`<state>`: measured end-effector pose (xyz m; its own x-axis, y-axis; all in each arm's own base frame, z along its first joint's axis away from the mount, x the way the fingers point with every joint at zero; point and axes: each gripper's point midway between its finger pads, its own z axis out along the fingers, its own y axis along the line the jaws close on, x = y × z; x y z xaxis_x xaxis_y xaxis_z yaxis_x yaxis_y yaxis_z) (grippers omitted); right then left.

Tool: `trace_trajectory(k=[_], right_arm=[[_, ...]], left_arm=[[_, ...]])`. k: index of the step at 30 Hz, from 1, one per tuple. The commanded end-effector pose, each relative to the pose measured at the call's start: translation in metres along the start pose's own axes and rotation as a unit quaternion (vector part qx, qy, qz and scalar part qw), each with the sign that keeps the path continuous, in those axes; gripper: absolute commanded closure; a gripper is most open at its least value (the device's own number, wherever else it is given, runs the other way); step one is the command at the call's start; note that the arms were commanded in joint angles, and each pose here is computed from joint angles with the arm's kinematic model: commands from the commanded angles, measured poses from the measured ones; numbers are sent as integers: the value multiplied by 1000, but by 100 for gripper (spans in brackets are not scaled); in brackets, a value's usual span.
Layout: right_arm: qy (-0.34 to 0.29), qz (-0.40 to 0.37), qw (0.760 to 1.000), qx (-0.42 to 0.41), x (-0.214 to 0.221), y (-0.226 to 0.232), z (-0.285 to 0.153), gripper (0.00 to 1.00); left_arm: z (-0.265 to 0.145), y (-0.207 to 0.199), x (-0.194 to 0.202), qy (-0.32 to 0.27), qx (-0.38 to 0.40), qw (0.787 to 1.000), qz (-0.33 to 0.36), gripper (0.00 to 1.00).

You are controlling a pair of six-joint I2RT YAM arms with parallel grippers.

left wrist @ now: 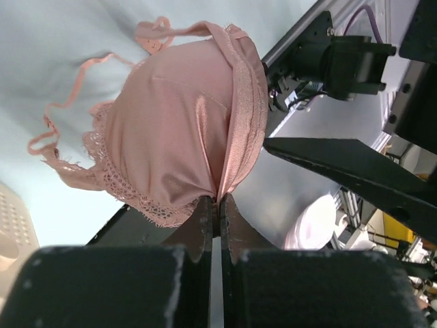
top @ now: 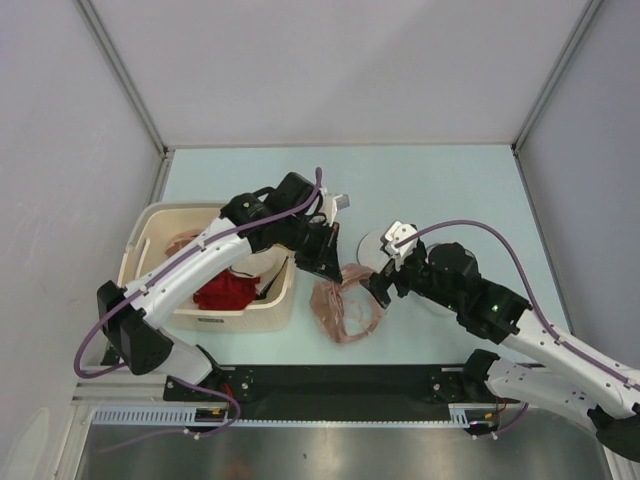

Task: Place the bra in the laundry bag and zip it closed

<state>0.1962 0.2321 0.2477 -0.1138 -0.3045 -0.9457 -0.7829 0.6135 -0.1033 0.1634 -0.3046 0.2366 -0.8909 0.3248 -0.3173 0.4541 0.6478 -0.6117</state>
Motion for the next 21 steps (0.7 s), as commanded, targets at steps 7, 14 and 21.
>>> trace_trajectory(k=[7, 14, 21], right_arm=[[-39, 43, 996, -72, 9, 34, 31, 2], [-4, 198, 977, -80, 29, 41, 39, 74], [20, 396, 893, -213, 38, 71, 41, 100]], left_arm=[[-15, -34, -9, -8, 53, 998, 40, 100], [-30, -30, -27, -79, 22, 996, 39, 68], [-99, -36, -71, -264, -24, 962, 58, 32]])
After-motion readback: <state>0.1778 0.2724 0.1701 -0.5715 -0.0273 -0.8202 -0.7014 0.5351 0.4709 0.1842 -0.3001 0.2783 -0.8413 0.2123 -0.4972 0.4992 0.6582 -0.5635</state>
